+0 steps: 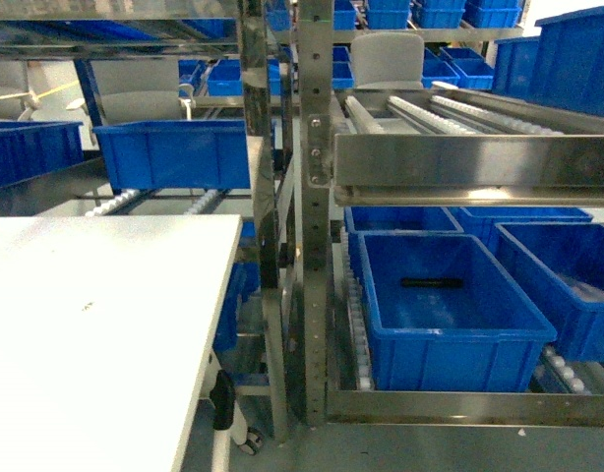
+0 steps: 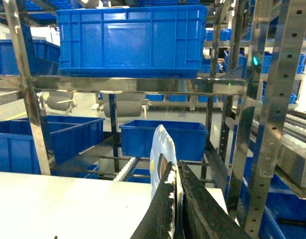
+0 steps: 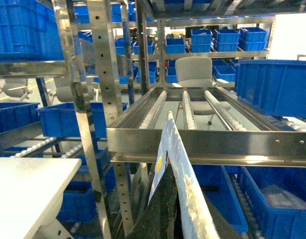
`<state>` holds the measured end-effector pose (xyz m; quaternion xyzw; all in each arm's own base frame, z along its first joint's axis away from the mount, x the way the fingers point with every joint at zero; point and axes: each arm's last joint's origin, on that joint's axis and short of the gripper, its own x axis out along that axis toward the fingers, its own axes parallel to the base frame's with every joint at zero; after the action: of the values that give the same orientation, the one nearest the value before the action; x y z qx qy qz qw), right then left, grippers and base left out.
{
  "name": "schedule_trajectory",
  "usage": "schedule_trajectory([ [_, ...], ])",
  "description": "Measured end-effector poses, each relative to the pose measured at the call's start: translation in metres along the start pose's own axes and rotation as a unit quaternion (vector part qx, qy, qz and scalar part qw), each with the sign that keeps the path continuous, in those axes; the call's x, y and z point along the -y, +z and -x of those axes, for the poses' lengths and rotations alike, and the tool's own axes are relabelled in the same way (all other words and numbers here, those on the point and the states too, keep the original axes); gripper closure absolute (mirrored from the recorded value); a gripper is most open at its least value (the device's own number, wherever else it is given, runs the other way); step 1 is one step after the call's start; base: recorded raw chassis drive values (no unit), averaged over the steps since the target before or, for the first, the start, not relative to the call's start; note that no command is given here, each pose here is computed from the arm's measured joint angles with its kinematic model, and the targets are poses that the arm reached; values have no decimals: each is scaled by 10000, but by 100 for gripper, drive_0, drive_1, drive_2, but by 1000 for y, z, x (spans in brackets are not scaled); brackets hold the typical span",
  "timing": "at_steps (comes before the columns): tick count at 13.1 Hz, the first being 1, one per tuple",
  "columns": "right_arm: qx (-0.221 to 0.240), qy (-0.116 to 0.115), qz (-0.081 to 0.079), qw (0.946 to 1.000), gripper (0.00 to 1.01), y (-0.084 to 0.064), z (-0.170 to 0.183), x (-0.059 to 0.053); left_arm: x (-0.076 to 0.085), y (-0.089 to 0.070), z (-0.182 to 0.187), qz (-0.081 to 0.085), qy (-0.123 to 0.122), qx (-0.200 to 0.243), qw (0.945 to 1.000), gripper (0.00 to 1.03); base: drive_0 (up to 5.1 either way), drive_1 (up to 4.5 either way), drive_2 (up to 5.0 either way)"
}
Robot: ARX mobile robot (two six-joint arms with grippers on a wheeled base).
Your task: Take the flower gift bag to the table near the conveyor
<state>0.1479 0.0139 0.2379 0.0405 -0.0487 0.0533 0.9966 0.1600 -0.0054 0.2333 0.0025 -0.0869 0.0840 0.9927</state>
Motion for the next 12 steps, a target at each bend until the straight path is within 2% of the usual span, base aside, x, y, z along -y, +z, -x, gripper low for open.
schedule_trajectory([
  [12,2,0,0,10000,99,0,0,0,0,0,0,2,-2,9,10000,101,-498,243,243],
])
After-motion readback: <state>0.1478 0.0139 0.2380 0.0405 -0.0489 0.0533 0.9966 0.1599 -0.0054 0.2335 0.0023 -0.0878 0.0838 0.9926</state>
